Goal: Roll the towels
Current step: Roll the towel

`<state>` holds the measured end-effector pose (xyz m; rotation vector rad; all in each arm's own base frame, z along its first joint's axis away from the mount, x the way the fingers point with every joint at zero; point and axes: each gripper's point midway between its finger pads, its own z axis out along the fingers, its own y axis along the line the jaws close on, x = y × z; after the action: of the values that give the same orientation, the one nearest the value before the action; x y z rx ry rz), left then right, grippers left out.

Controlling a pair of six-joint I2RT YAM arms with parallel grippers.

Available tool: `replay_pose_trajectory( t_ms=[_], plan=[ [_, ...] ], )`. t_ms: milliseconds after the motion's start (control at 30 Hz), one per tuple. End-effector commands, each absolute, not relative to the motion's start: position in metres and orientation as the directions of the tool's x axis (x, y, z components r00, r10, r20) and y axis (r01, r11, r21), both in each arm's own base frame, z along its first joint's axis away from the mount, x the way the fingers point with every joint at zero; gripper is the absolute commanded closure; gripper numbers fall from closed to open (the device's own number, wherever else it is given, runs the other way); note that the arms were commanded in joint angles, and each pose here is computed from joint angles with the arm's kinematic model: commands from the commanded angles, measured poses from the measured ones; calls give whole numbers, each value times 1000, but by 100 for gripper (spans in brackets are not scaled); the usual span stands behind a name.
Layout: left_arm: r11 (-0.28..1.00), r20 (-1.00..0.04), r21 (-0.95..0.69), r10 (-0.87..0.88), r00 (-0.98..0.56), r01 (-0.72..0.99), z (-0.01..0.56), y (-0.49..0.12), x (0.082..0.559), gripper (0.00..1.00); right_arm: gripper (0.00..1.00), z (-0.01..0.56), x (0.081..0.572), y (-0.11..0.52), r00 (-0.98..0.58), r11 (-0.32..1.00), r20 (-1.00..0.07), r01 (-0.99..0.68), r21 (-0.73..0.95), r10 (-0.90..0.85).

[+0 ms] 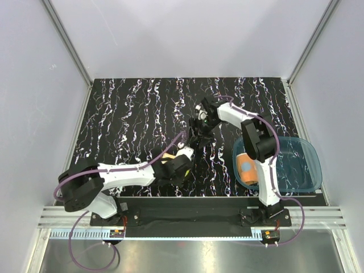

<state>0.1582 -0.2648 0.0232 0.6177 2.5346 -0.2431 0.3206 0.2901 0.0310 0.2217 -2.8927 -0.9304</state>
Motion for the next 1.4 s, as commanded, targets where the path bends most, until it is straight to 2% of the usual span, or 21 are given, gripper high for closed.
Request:
replay_pose_trajectory(
  t_ms=[0,133,200,400,667,733,933,967,1200,1367],
  plan=[
    [858,-478,-278,267,-837,432,22,-282,140,100,21,64,355,287,-987,786,-133,-153,599,-91],
    [801,-446,-480,130,-886,359,36,-289,143,100,22,74,338,293,-989,729,-130,-137,671,-67],
    [780,-423,-531,96,-901,332,37,-287,143,100,22,75,331,295,-990,702,-127,-137,699,-66],
    [750,-335,-621,9,-942,228,33,-275,142,100,22,80,302,299,-988,603,-139,-155,783,-73],
    [687,-225,-717,-67,-972,119,32,-271,143,100,25,63,262,318,-978,541,-139,-200,817,-152],
    [671,-180,-737,-89,-980,75,30,-266,142,100,26,55,250,324,-975,539,-129,-207,817,-180],
    [693,-133,-721,-117,-984,15,18,-254,142,100,27,54,231,335,-966,469,-149,-233,852,-209],
    [691,-126,-723,-124,-984,5,17,-253,142,100,27,56,231,338,-961,447,-176,-256,857,-213],
    [674,-48,-734,-169,-984,-80,7,-246,140,100,30,53,222,343,-957,419,-182,-265,868,-227],
    [659,-26,-743,-198,-980,-114,4,-242,142,100,37,45,218,345,-957,412,-172,-257,874,-233]
  ],
)
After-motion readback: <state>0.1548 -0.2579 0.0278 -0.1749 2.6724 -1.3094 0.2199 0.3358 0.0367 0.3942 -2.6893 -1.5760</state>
